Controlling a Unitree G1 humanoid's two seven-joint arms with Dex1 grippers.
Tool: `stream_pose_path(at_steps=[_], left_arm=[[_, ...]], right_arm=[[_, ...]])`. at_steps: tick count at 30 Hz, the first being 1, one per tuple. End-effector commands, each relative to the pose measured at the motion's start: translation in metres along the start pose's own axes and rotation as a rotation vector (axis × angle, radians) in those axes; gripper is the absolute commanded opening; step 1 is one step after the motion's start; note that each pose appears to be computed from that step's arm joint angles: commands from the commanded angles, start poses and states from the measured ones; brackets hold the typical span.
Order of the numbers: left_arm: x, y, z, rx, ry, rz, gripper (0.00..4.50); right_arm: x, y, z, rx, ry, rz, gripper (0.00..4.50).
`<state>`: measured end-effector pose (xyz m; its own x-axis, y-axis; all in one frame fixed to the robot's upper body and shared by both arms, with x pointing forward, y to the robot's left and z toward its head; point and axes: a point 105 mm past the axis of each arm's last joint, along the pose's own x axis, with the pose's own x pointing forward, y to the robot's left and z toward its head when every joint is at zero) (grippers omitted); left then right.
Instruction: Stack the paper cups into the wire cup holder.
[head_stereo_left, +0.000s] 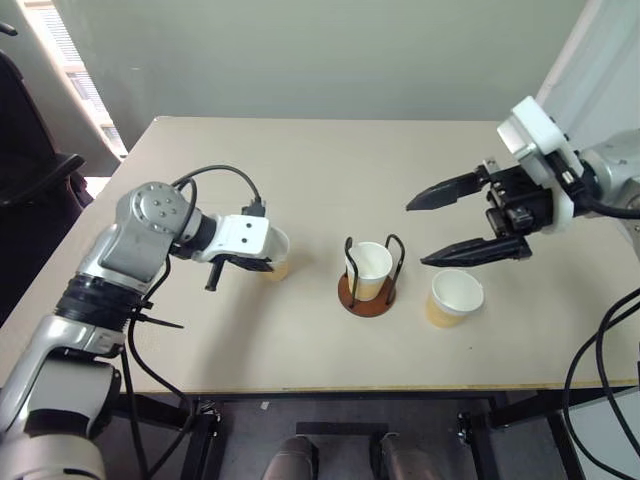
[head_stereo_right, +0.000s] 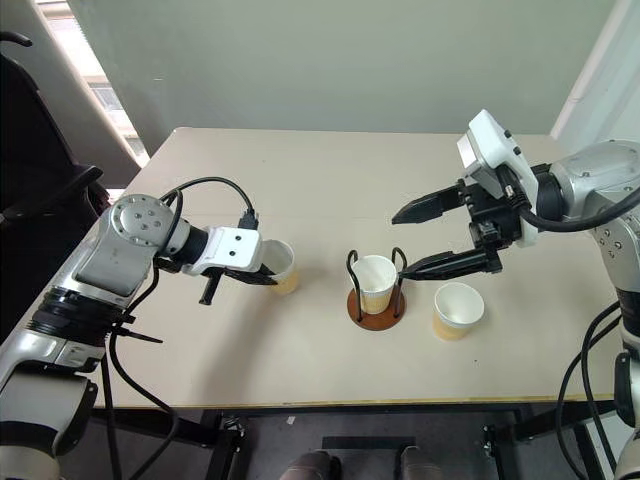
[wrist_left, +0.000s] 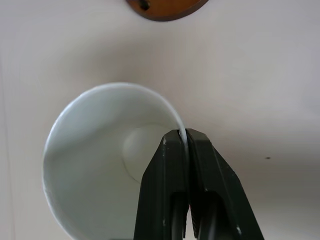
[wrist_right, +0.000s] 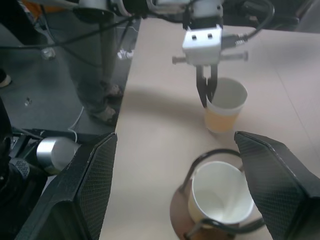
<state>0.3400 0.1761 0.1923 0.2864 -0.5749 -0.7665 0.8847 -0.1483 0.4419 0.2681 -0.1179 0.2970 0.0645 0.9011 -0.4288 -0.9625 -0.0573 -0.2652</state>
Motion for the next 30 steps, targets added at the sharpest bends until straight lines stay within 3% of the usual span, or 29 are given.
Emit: stream_pose_path(at_steps=[1,18,30], left_arm=[[-0.024,0.005,0.021,0.030,-0.050,0.025,0.02],[-0.072,0.022,0.119,0.063,-0.411,-0.013,0.02],[-0.042,0.040,0.136,0.128,-0.433,-0.116,0.02]], right_arm=[[-0.011,-0.005,0.003,-0.017,0.033,-0.030,3.89],[-0.057,-0.021,-0.033,0.126,0.129,-0.165,3.89],[-0.061,-0.010,-0.038,0.141,0.121,-0.206,3.89]])
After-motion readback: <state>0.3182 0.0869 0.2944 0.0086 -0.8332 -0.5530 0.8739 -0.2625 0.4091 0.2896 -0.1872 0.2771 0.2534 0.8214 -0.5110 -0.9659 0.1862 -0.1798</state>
